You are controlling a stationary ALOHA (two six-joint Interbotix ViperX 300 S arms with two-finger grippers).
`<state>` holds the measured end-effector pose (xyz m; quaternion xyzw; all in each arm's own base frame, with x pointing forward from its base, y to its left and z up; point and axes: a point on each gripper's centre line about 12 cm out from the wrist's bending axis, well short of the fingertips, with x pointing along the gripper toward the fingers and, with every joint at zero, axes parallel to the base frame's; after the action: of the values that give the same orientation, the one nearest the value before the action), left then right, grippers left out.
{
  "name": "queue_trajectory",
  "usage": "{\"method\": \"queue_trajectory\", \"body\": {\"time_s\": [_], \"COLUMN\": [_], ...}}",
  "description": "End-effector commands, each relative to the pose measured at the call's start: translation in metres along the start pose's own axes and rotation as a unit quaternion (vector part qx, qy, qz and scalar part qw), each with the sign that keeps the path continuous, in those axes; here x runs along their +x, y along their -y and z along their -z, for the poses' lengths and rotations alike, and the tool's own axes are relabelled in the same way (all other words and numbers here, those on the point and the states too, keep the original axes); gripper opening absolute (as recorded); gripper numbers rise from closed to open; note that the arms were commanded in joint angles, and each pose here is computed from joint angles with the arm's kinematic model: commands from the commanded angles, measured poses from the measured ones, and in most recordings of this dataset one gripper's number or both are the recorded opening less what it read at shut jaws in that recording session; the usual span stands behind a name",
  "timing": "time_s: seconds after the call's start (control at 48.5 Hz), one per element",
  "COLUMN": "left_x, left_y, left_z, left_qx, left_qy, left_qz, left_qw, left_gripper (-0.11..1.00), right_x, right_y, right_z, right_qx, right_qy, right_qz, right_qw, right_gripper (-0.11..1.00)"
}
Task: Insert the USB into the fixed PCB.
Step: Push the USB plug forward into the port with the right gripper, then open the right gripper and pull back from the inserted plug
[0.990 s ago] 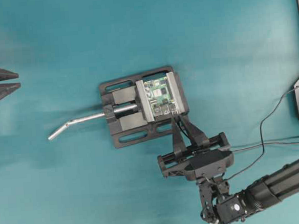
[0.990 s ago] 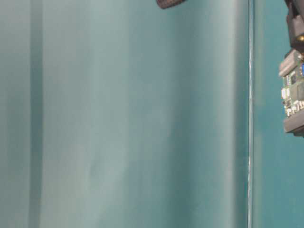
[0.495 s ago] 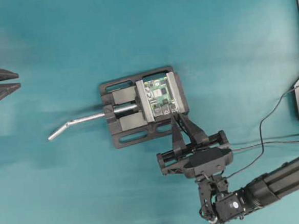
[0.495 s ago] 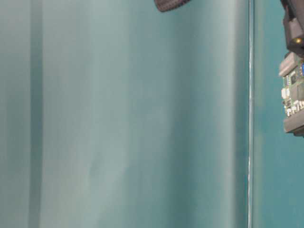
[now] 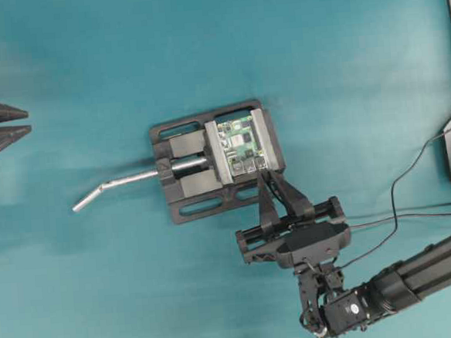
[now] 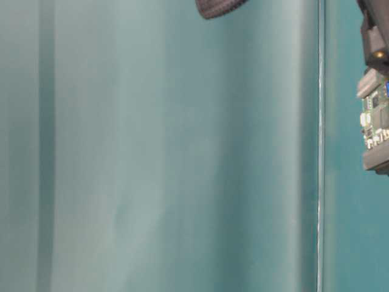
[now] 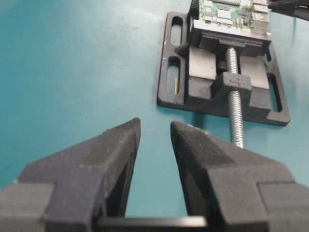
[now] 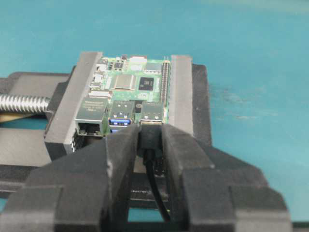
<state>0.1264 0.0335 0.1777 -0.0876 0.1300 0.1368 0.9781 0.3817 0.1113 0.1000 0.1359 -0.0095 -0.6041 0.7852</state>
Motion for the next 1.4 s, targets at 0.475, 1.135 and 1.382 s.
{"method": "queue_trajectory", "body": {"time_s": [0.475, 1.135, 1.382], "left_x": [-0.001, -0.001, -0.001], "left_y": [0.001, 0.001, 0.001], "left_z": [-0.011, -0.011, -0.011], "left_qx": [0.001, 0.002, 0.001], "left_qy": [0.012, 0.012, 0.012], "left_qz": [0.001, 0.001, 0.001], "left_qw": [0.9999, 0.9999, 0.9999], "left_gripper": [0.35, 0.35, 0.35], "right_x": [0.011, -0.015, -0.032], "right_y": [-0.01, -0.011, -0.012], "right_z": [-0.02, -0.017, -0.016], "right_qx": [0.031, 0.028, 0.032], "right_qy": [0.002, -0.01, -0.024], "right_qz": [0.014, -0.014, -0.023], "right_qw": [0.9994, 0.9995, 0.9989], "right_gripper": [0.21, 0.49, 0.5]}}
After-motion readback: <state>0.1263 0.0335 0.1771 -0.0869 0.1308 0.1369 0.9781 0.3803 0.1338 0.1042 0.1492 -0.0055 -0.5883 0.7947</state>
